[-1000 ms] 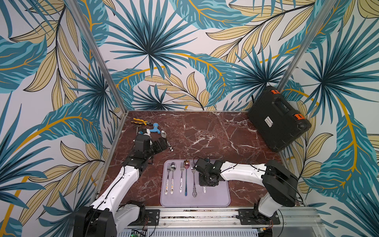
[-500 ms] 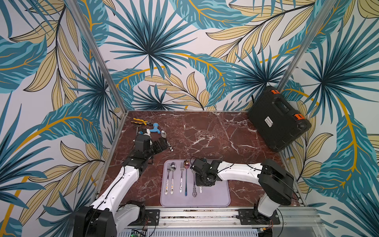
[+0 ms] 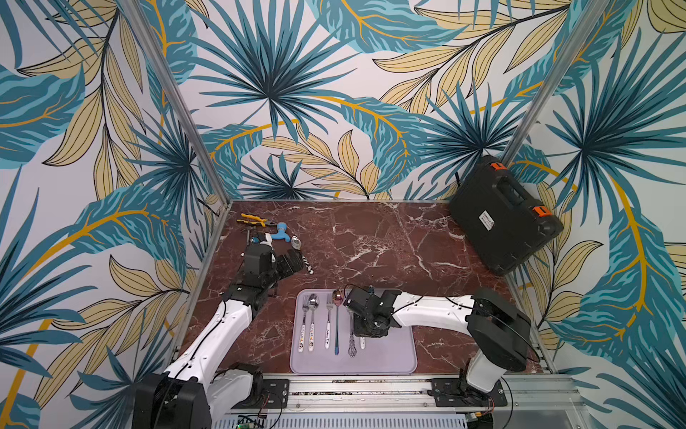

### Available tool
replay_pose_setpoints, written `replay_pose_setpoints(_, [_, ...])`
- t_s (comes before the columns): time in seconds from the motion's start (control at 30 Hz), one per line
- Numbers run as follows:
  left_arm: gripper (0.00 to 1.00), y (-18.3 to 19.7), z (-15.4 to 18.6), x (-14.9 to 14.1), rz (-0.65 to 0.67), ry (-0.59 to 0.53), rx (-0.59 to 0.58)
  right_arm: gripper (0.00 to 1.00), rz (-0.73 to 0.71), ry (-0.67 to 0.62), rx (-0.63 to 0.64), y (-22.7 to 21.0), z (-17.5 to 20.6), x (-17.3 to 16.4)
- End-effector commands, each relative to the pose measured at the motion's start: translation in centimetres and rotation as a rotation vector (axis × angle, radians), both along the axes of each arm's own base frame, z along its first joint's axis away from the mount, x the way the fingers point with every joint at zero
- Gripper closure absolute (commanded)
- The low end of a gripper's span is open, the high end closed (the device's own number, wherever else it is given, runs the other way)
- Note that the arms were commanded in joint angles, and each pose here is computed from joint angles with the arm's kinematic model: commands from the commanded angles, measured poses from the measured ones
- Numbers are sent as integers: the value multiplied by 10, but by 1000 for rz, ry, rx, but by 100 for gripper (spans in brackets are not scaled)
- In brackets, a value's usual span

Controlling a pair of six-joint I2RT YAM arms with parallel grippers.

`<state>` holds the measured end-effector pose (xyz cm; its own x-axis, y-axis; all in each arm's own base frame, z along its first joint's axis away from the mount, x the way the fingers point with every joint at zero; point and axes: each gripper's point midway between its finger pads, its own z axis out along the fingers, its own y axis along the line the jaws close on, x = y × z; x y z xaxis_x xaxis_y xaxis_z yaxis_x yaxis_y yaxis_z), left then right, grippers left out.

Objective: Set the spoon and fork side by side
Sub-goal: Place the spoon on the tray.

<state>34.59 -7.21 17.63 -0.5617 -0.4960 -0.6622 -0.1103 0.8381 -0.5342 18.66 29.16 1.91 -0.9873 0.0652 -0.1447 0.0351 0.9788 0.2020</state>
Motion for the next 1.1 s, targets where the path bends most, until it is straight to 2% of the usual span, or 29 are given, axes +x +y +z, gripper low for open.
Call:
replay_pose_setpoints(0.0, [0,3,-7,-2,4,9,5,78,-10,34,-91,-16,-15,-8])
replay_pose_setpoints(0.27, [0,3,-6,-1,5,7,5,75,-10,9,-95,-18,-5,-5])
replay_pose_setpoints(0.43, [0,3,-6,-1,5,6,7,68,-1,-14,-113,-22,3,-1])
replay_pose_setpoints(0.5, [0,3,-6,-1,7,5,7,63,3,-28,-118,-24,7,1])
replay_pose_setpoints(0.8, [0,5,-7,-1,11,7,17,22,29,-100,-130,-33,27,10])
replay_pose_setpoints(0.83, [0,5,-6,-1,11,7,20,15,31,-114,-136,-36,31,12])
replay_pose_setpoints(0.87, [0,5,-6,-2,12,7,21,1,33,-130,-140,-39,34,14])
replay_pose_setpoints(1.07, [0,7,-4,-1,18,-1,36,1,40,-259,-181,-61,67,32])
